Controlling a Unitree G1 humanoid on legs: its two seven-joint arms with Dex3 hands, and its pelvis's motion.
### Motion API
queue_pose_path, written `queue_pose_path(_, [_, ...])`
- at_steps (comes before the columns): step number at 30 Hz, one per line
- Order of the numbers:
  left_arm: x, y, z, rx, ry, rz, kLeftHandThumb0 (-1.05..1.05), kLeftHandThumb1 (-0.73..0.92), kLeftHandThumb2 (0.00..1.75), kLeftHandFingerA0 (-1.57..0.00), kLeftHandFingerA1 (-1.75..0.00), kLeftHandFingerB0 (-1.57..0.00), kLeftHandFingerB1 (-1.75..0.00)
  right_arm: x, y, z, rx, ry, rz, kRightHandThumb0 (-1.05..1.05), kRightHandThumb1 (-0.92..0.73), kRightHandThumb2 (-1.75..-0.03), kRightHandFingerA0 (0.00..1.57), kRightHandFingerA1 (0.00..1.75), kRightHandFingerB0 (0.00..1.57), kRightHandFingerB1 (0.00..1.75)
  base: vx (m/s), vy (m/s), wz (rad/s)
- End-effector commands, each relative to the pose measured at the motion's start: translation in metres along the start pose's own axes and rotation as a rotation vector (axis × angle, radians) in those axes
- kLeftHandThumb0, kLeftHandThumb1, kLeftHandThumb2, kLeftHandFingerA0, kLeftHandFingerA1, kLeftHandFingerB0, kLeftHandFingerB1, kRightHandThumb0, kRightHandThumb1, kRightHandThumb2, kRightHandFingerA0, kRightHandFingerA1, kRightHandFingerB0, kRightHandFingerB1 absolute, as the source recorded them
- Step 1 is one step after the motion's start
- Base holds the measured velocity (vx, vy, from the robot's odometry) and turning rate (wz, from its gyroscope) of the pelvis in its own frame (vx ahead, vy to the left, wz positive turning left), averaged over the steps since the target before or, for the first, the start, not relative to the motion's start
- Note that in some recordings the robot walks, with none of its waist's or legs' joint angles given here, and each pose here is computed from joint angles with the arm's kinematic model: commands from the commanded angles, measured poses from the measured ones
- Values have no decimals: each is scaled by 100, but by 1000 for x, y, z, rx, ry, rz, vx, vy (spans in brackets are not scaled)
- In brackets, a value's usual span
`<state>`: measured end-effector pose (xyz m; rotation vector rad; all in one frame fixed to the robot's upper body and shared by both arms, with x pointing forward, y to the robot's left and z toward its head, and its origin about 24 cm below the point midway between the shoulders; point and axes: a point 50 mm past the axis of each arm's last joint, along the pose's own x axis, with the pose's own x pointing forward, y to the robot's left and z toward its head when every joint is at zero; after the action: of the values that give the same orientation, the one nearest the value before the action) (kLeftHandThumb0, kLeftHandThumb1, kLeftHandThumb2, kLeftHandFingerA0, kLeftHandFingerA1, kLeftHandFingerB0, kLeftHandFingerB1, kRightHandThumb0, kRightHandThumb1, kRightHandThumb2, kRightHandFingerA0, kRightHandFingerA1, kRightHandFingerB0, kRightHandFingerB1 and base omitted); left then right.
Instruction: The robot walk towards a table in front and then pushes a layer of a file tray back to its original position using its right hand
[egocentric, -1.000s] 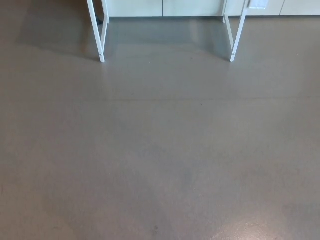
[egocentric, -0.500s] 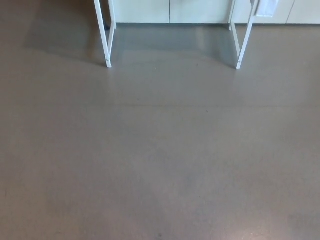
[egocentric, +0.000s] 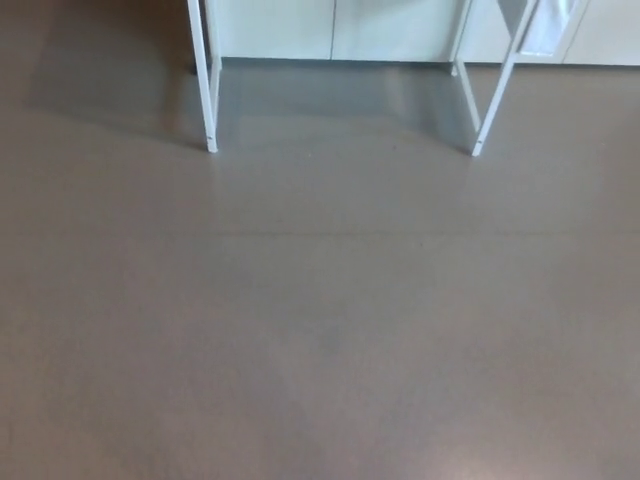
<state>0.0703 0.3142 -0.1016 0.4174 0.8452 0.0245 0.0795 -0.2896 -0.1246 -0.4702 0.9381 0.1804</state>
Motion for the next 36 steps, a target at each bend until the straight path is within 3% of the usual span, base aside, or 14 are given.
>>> queue_pose_path(1, [0,1,1,19,-22,-2,-23,67,60,-54,-42,-37,-36,-2,-9,-1,-22,0,-18,-50,-61,-59,70,49,44,36,150,-179,12])
queue_pose_path(8, [-1,0,1,-2,-24,-5,-23,68,60,-51,-41,-36,-36,-2,-8,-2,-8,11,-21,-48,-61,-59,71,51,44,36,263,-237,27])
queue_pose_path(9, [-1,0,2,0,-22,-2,-23,67,60,-51,-40,-36,-36,-2,-8,-1,-14,6,-20,-52,-51,-84,63,60,36,48,235,-33,1])
queue_pose_path(10, [-1,0,2,2,-22,-1,-24,67,60,-51,-41,-36,-36,-2,-8,-1,-20,4,-20,-48,-62,-60,70,49,43,36,263,-14,2])
queue_pose_path(12, [-1,0,2,0,-21,-2,-23,67,60,-51,-41,-36,-35,-2,-8,-1,-21,5,-20,-53,-50,-84,65,62,38,49,278,46,-15])
queue_pose_path(13, [-1,0,3,-3,-22,-3,-22,68,60,-51,-41,-36,-36,-2,-8,-1,-17,4,-19,-49,-62,-59,71,49,43,35,261,96,-22])
queue_pose_path(14, [-1,0,3,-6,-23,-2,-22,67,60,-52,-41,-37,-36,-2,-8,-2,-12,4,-19,-54,-51,-84,63,60,37,49,261,95,-21])
queue_pose_path(23, [-1,1,3,23,-29,9,-23,67,60,-53,-41,-37,-36,-2,-8,-2,-28,-3,-35,-54,-51,-85,58,59,36,49,319,208,-21])
queue_pose_path(24, [0,1,3,21,-26,12,-23,67,60,-53,-41,-37,-36,-2,-9,-2,-30,-1,-37,-54,-51,-85,58,59,36,49,183,197,-2])
queue_pose_path(25, [0,1,3,26,-24,13,-23,67,60,-52,-41,-37,-36,-2,-9,-2,-27,0,-38,-50,-61,-60,65,46,44,36,184,173,-5])
queue_pose_path(27, [-1,2,2,30,-29,15,-22,67,60,-49,-40,-37,-36,-2,-8,-2,-28,4,-39,-55,-50,-84,56,57,38,49,208,155,5])
queue_pose_path(32, [-3,2,2,22,-28,13,-22,68,60,-48,-39,-37,-35,-3,-8,-1,-39,-5,-38,-55,-50,-84,56,57,37,49,199,39,5])
queue_pose_path(33, [-2,2,2,26,-24,14,-23,67,60,-48,-39,-37,-35,-2,-8,-1,-42,2,-37,-53,-61,-59,62,46,43,35,215,-44,11])
queue_pose_path(36, [-1,2,2,33,-26,17,-23,67,60,-49,-39,-37,-36,-1,-8,-1,-29,1,-40,-49,-61,-60,64,46,43,36,297,-99,1])
